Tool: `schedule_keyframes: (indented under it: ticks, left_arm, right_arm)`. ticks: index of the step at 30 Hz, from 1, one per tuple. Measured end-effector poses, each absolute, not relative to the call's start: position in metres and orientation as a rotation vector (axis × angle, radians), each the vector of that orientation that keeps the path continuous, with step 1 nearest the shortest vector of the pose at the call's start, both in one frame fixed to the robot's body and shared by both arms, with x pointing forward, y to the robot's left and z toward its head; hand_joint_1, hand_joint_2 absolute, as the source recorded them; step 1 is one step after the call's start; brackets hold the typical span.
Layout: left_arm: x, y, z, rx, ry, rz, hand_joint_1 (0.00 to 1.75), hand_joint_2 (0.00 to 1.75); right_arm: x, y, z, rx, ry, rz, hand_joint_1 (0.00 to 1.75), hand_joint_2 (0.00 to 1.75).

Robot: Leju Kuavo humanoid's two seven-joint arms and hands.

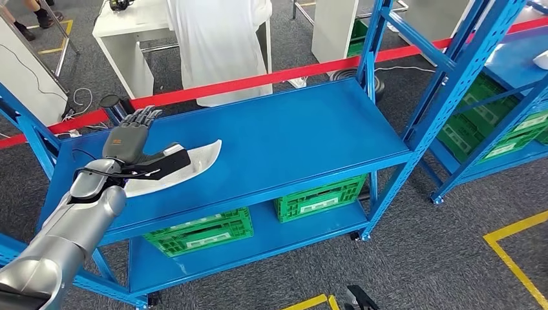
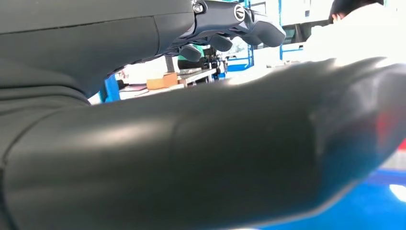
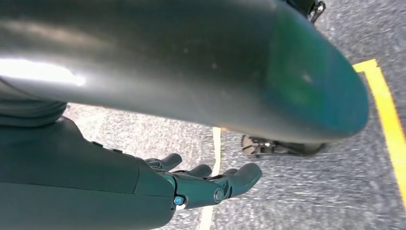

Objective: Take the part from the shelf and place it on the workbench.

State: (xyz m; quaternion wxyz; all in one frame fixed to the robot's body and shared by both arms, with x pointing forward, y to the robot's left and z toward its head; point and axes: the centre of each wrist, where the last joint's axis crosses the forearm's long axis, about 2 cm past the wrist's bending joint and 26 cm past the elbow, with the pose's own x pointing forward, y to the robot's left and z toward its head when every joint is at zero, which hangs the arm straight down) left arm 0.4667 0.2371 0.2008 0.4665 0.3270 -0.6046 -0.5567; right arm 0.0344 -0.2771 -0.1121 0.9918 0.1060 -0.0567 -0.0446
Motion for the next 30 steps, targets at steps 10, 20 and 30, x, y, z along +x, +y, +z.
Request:
schedule_keyframes:
  ticks: [10, 20, 30]
  left_arm:
    - [0.466, 0.239, 0.198, 0.672, -1.450, -1.371, 0.00, 0.00]
    - [0.459, 0.242, 0.181, 0.543, -1.380, -1.408, 0.00, 0.00]
    - [0.451, 0.268, 0.163, 0.420, -1.416, -1.409, 0.00, 0.00]
  right_arm:
    - [0.038, -0.277, -0.112, 0.212, -0.118, -0.089, 0.00, 0.00]
    - [0.038, -0.278, -0.112, 0.211, -0.117, -0.088, 0.00, 0.00]
    - [0.036, -0.278, -0.112, 0.209, -0.103, -0.114, 0.00, 0.00]
